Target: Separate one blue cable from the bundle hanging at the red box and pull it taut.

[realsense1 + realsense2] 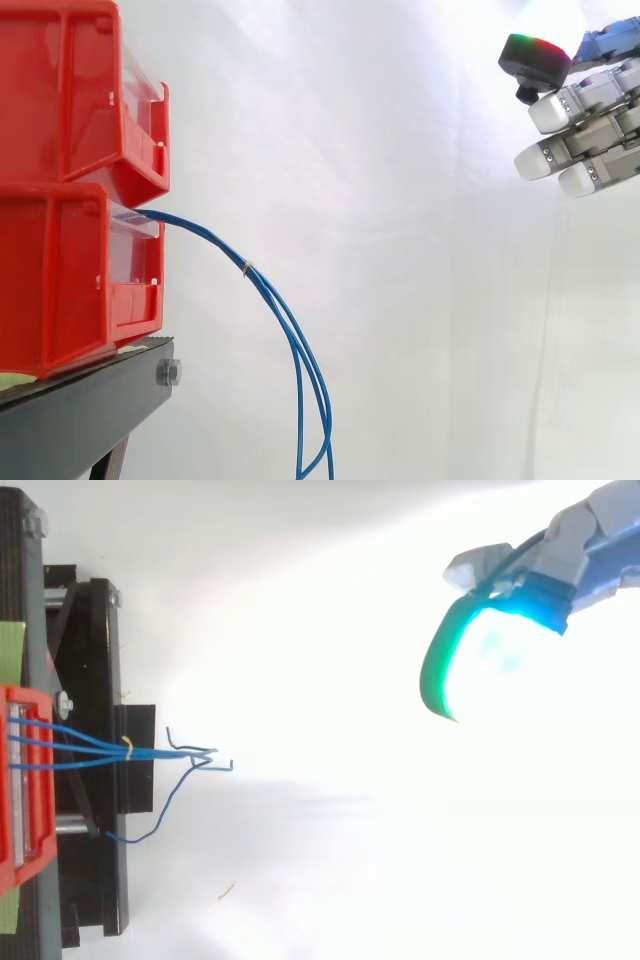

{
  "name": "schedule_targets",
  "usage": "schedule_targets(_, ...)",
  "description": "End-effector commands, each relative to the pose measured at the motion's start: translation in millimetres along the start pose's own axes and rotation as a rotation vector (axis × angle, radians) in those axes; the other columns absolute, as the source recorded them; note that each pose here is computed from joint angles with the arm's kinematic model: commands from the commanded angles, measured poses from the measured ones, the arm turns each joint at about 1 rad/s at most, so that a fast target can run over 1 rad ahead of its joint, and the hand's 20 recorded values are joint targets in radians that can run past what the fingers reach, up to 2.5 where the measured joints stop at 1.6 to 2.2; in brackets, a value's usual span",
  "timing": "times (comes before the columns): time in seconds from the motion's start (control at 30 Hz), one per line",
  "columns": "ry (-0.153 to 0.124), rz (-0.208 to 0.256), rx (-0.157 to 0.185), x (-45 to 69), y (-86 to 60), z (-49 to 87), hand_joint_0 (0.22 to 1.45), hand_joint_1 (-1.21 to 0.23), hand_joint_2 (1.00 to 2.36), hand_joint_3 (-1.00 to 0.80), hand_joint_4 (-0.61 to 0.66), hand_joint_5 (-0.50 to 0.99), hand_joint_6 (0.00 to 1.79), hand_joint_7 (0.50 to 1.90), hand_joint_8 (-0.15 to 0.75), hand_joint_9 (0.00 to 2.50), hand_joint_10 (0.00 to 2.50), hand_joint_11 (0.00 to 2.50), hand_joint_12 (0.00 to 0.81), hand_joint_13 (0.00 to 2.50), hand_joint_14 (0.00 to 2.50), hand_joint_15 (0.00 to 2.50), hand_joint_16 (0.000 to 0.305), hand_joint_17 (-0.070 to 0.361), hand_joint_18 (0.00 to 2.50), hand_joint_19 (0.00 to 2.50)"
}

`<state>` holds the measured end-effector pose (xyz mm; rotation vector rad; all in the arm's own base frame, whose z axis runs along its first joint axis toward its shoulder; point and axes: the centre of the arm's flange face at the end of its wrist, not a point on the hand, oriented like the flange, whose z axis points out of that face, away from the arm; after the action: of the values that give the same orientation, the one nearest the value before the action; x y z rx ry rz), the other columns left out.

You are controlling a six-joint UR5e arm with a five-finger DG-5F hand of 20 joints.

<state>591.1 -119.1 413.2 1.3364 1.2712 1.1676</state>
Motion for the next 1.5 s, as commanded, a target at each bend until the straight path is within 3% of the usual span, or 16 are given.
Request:
schedule_targets(0.0,0.000,0.000,0.001,-0.2,-0.7,0.4,0.41,-0.52,1.00,-0.50,0.18,-0.24,0.50,0.75,0.281,0.40,0.00,0.19,0.362,0.21,0.00,0.05,0.052,0.116,0.04,0.02)
schedule_targets(0.27,0.001,-0.005,0.004,0.6,-0.3,-0.4,0.42,-0.53,1.00,-0.50,0.18,-0.24,0.50,0.75,0.279,0.40,0.01,0.18,0.361,0.22,0.00,0.05,0.051,0.114,0.04,0.02)
schedule_targets(0.4,-0.005,-0.033,0.001,2.3,-0.7,1.1,0.42,-0.54,1.00,-0.50,0.18,-0.24,0.50,0.76,0.276,0.40,0.00,0.18,0.358,0.22,0.00,0.05,0.050,0.113,0.04,0.02)
schedule_targets(0.53,-0.043,-0.075,-0.007,3.2,-4.7,7.2,0.42,-0.54,1.00,-0.50,0.18,-0.24,0.50,0.75,0.275,0.40,0.00,0.18,0.357,0.22,0.00,0.05,0.050,0.113,0.04,0.03)
schedule_targets(0.57,-0.070,-0.092,-0.016,4.5,-7.3,11.9,0.42,-0.54,1.00,-0.50,0.18,-0.24,0.50,0.75,0.275,0.40,0.00,0.18,0.356,0.22,0.00,0.05,0.050,0.112,0.04,0.02)
schedule_targets(0.67,-0.082,-0.099,-0.040,9.2,-11.9,21.5,0.42,-0.54,1.00,-0.50,0.18,-0.24,0.50,0.75,0.275,0.40,0.00,0.17,0.356,0.22,0.00,0.05,0.050,0.112,0.04,0.02)
schedule_targets(0.7,-0.084,-0.101,-0.054,12.5,-21.4,32.5,0.42,-0.54,1.00,-0.50,0.18,-0.24,0.50,0.76,0.275,0.40,0.00,0.18,0.356,0.22,0.00,0.05,0.050,0.112,0.04,0.01)
schedule_targets(0.73,-0.082,-0.101,-0.055,14.4,-24.2,35.4,0.43,-0.54,1.00,-0.50,0.18,-0.24,0.50,0.75,0.276,0.40,0.00,0.18,0.355,0.22,0.00,0.05,0.050,0.112,0.04,0.02)
schedule_targets(0.83,-0.081,-0.103,-0.041,18.0,-47.4,51.5,0.43,-0.55,1.00,-0.50,0.18,-0.24,0.50,0.75,0.277,0.40,0.00,0.19,0.355,0.22,0.00,0.06,0.049,0.111,0.04,0.02)
schedule_targets(0.97,-0.082,-0.105,-0.041,21.4,-58.9,60.3,0.43,-0.57,1.00,-0.50,0.18,-0.24,0.50,0.75,0.276,0.41,0.00,0.18,0.354,0.23,0.00,0.05,0.047,0.106,0.05,0.00)
schedule_targets(1.1,-0.110,-0.109,-0.079,27.8,-61.2,69.1,0.43,-0.62,1.00,-0.50,0.18,-0.24,0.50,0.75,0.277,0.41,0.00,0.19,0.354,0.24,0.00,0.05,0.046,0.104,0.05,0.00)
schedule_targets(1.33,-0.172,-0.181,-0.069,33.2,-66.3,72.6,0.44,-0.67,1.00,-0.50,0.18,-0.23,0.50,0.75,0.275,0.43,0.00,0.19,0.349,0.26,0.00,0.05,0.043,0.097,0.07,0.00)
schedule_targets(1.43,-0.187,-0.205,-0.054,34.3,-73.9,75.6,0.44,-0.67,1.00,-0.50,0.18,-0.23,0.50,0.75,0.277,0.44,0.00,0.20,0.347,0.26,0.00,0.05,0.043,0.097,0.08,0.00)
schedule_targets(1.47,-0.191,-0.209,-0.036,34.6,-85.3,80.1,0.44,-0.67,1.00,-0.50,0.18,-0.23,0.50,0.75,0.276,0.44,0.00,0.20,0.347,0.26,0.00,0.05,0.043,0.097,0.08,0.00)
